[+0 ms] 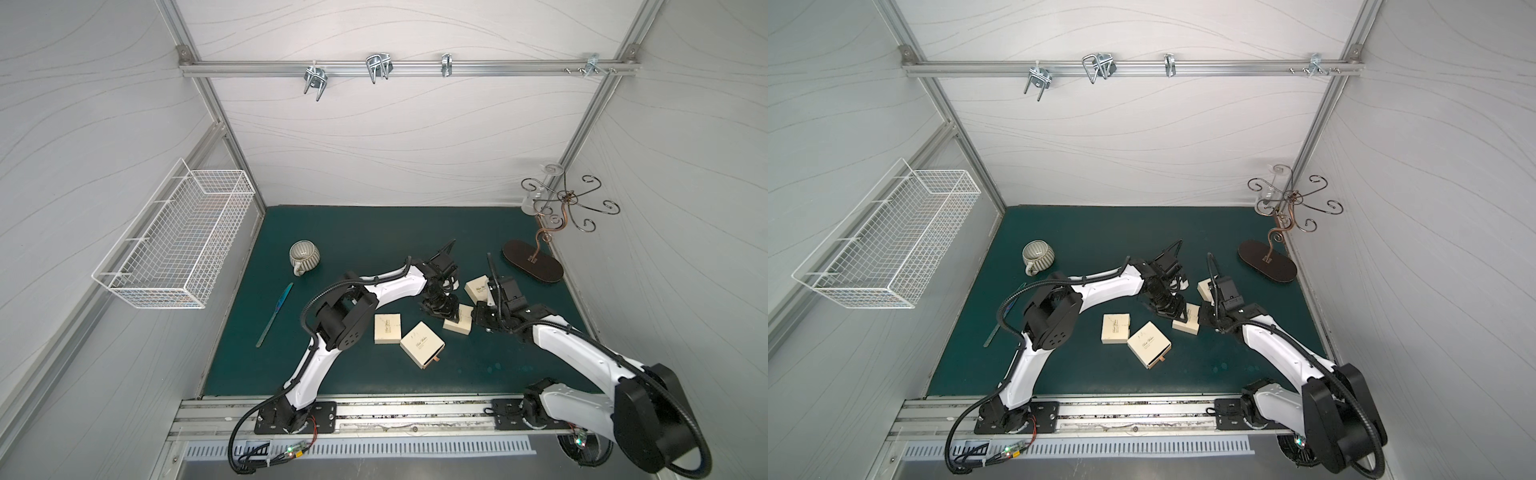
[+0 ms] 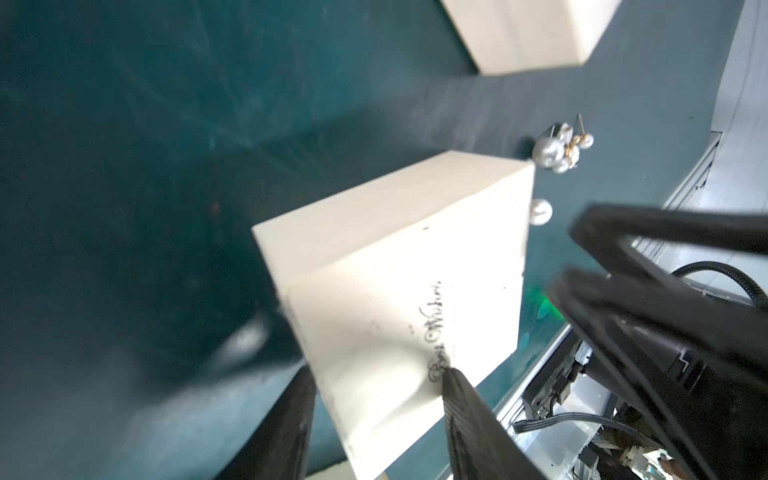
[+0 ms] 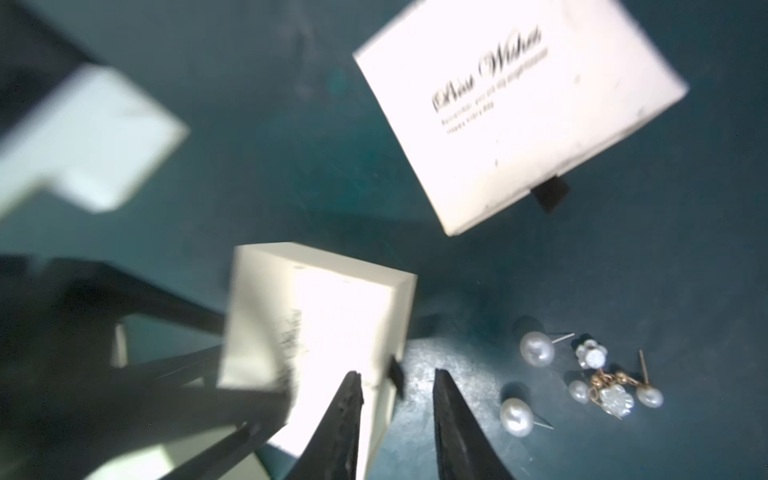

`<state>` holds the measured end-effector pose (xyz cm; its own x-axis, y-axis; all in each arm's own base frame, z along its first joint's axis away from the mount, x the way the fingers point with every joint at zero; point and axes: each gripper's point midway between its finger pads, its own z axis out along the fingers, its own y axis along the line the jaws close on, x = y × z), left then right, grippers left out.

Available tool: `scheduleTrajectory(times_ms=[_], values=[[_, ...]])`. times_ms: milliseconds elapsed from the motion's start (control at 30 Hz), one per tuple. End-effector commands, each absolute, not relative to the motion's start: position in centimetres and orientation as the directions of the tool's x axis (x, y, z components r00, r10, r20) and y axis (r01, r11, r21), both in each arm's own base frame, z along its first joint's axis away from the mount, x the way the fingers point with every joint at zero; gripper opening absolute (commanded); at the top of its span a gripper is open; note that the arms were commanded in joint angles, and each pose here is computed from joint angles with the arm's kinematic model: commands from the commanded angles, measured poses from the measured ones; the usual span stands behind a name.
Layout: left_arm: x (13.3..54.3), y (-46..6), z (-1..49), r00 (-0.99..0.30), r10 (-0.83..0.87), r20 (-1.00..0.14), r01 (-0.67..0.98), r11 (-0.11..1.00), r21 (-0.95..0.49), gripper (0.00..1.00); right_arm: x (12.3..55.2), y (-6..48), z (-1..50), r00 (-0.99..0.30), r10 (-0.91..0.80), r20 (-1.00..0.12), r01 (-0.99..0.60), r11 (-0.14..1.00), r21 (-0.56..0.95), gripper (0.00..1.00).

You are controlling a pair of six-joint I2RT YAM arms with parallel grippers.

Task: Take out the earrings from the drawer-style jewelry box
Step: Move the jewelry box to the center of the board.

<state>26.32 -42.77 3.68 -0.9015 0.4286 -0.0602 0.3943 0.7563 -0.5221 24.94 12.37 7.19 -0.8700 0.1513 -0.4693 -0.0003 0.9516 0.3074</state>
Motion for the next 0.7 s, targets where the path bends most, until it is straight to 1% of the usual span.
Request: scheduleTrajectory(times_ms=[0,33,67,133,267,400,533,600,667], values=[[27.3,-40.9,-0.3,-0.922,0.385,0.026,0.344,0.849,-0.400,0.48,24.7,11.1,8.1,-0.847,0.174,-0.502,0.036,0.961,0.273,0.33],[27.4,-40.7,-0.7,-0.925,0.377,0.042,0.332,0.858,-0.393,0.47,24.6,11.0,8.3,-0.843,0.176,-0.508,0.038,0.962,0.270,0.33],[28.2,-41.3,-0.2,-0.931,0.365,0.024,0.326,0.857,-0.400,0.45,24.6,11.0,8.3,-0.843,0.178,-0.507,0.037,0.961,0.275,0.33],[29.4,-41.3,-0.5,-0.945,0.327,0.026,0.291,0.873,-0.392,0.43,24.5,11.0,8.2,-0.846,0.176,-0.503,0.035,0.960,0.276,0.33],[32.2,-41.4,-0.4,-0.971,0.237,0.024,0.208,0.892,-0.401,0.43,24.5,11.4,7.8,-0.857,0.170,-0.486,0.030,0.958,0.284,0.33],[34.1,-40.4,1.6,-0.976,0.213,-0.050,0.216,0.901,-0.376,0.42,24.3,12.4,7.7,-0.870,0.148,-0.470,-0.009,0.949,0.316,0.33],[34.0,-38.3,5.8,-0.949,0.244,-0.198,0.300,0.890,-0.343,0.53,24.0,13.8,7.9,-0.876,0.114,-0.468,-0.068,0.933,0.355,0.34],[33.2,-36.7,7.5,-0.934,0.260,-0.244,0.331,0.889,-0.318,0.58,24.0,13.9,7.9,-0.873,0.103,-0.477,-0.079,0.934,0.347,0.34],[31.8,-34.7,8.4,-0.924,0.289,-0.252,0.356,0.890,-0.286,0.63,24.1,13.8,7.8,-0.872,0.104,-0.478,-0.076,0.937,0.341,0.34]])
